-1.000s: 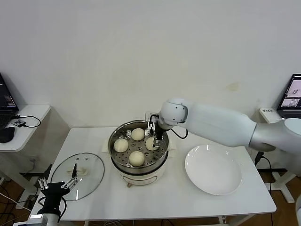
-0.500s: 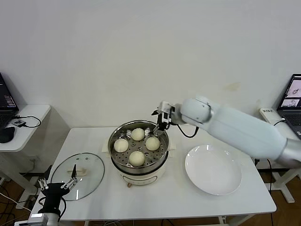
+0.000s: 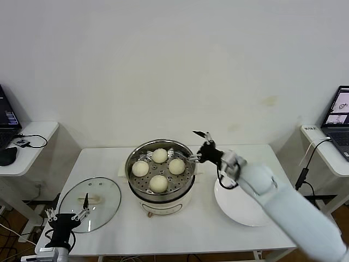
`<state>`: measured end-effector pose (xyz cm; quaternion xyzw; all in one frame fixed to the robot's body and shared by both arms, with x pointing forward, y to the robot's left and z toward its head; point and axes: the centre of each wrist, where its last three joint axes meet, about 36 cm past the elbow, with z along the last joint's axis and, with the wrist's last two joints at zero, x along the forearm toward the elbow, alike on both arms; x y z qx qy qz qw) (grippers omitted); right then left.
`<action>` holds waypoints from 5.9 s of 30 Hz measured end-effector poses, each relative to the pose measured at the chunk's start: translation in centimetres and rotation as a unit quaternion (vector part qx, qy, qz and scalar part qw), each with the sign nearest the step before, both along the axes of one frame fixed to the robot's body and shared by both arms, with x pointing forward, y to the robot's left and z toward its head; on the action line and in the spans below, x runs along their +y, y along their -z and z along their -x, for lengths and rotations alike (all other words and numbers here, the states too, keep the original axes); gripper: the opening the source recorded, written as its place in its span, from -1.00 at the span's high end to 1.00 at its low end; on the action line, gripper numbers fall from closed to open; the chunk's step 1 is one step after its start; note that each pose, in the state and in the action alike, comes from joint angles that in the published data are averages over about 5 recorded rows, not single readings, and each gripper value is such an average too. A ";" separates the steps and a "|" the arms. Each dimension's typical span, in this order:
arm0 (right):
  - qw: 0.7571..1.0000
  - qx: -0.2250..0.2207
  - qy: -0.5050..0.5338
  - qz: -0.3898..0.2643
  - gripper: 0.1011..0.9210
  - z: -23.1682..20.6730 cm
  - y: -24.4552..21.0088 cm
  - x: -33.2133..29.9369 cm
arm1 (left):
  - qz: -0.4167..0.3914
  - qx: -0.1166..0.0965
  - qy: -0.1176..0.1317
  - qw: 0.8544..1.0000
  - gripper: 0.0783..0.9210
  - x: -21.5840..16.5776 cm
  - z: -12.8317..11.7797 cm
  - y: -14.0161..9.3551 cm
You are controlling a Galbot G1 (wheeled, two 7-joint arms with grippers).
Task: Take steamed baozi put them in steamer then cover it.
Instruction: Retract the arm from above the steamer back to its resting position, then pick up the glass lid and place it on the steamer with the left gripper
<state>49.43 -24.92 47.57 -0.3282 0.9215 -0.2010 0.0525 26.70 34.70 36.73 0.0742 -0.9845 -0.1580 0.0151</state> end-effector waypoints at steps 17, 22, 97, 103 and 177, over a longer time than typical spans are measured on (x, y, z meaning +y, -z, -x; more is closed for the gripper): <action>0.961 -0.017 0.247 -0.122 -0.76 13.9 8.0 -9.5 | -0.459 0.050 0.049 0.885 -0.77 6.6 -0.1 4.5; 0.951 -0.013 0.285 -0.122 -0.76 16.5 8.9 -10.5 | -0.525 0.069 0.081 0.844 -0.77 7.1 -0.2 5.7; 0.932 0.036 0.345 -0.109 -0.76 22.6 13.1 -11.3 | -0.595 0.103 0.124 0.787 0.81 10.5 -11.1 11.0; 0.934 0.036 0.337 -0.108 -0.76 22.2 13.2 -11.0 | -0.584 0.086 0.106 0.800 0.84 10.5 -10.6 10.6; 0.929 0.036 0.369 -0.014 -0.76 24.1 18.1 -5.7 | -0.569 0.034 0.092 0.817 0.84 -20.4 -15.9 -9.7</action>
